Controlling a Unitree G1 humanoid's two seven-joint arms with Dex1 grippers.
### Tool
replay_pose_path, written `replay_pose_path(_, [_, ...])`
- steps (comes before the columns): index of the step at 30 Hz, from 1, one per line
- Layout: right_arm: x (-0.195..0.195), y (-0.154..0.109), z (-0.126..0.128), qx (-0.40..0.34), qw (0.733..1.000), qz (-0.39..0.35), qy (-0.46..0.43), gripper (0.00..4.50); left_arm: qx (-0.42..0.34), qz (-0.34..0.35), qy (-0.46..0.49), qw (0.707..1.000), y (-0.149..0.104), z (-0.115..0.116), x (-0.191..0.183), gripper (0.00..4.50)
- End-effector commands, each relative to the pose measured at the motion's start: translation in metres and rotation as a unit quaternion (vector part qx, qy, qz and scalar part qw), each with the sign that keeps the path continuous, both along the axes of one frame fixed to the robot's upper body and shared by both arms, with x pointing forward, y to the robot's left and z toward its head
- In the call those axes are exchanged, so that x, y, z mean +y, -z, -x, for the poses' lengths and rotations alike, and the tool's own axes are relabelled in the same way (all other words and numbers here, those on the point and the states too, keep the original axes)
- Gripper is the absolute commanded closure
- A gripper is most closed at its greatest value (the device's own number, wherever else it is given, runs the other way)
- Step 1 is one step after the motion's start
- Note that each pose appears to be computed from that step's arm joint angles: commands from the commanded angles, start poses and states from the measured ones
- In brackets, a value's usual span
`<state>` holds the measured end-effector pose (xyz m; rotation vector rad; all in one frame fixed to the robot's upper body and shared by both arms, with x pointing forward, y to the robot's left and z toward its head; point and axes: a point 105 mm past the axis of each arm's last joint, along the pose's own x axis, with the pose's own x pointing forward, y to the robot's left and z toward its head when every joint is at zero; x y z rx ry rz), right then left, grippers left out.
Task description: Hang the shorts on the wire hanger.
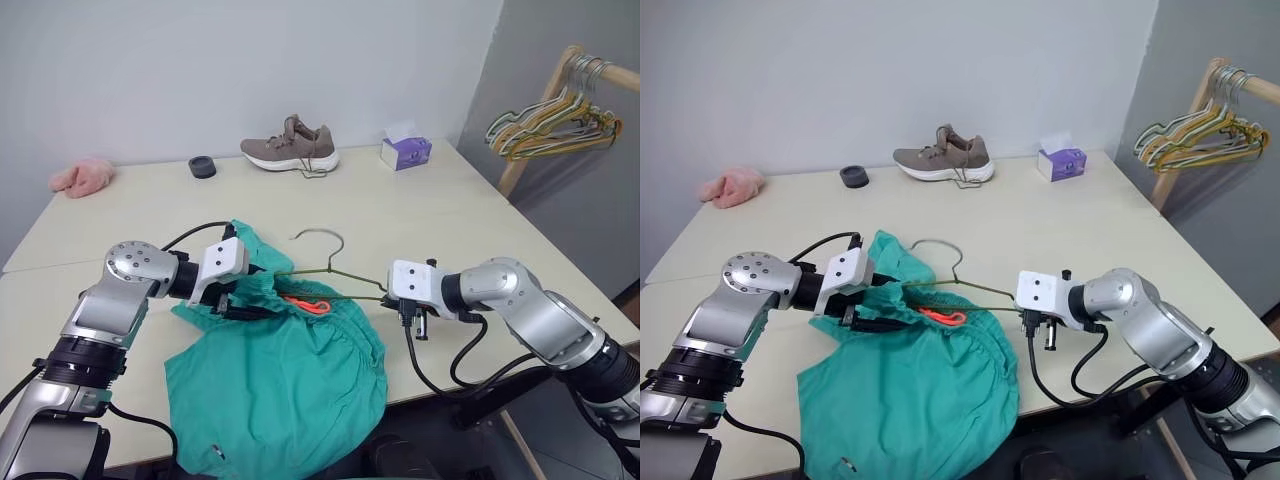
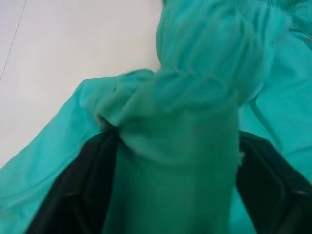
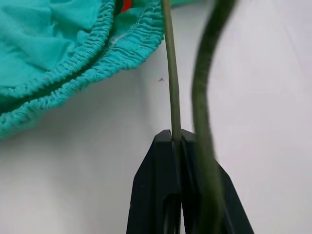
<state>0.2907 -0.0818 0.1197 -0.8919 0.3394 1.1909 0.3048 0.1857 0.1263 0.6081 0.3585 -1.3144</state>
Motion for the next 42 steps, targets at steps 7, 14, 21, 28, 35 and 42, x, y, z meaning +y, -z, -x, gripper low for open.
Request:
replay_pose_path(7, [0.017, -0.023, 0.009, -0.071, 0.994, -0.017, -0.081, 4.50, -0.014, 0.011, 0.001, 1.000, -0.005, 0.001, -0.005, 4.27])
replay_pose_path(14, [-0.015, -0.014, -0.007, -0.105, 0.990, 0.033, -0.091, 3.36, -0.001, 0.012, -0.008, 1.000, -0.004, 0.005, 0.000, 4.48])
replay_pose_path(21, [-0.077, -0.023, 0.003, 0.014, 1.000, 0.017, -0.001, 0.83, 0.001, 0.048, -0.056, 0.997, -0.010, 0.000, 0.006, 4.50])
replay_pose_path(28, [-0.024, -0.003, 0.055, 0.210, 0.962, -0.156, 0.080, 0.04, -0.006, 0.055, -0.063, 0.997, -0.011, -0.002, 0.003, 4.50])
replay_pose_path(35, [0.007, 0.032, 0.069, 0.290, 0.927, -0.191, 0.145, 0.04, -0.013, 0.056, -0.055, 0.997, -0.016, -0.005, -0.001, 4.50])
replay_pose_path(42, [0.024, 0.047, 0.063, 0.298, 0.918, -0.198, 0.171, 0.40, -0.026, 0.056, -0.059, 0.996, -0.020, -0.010, -0.001, 4.50])
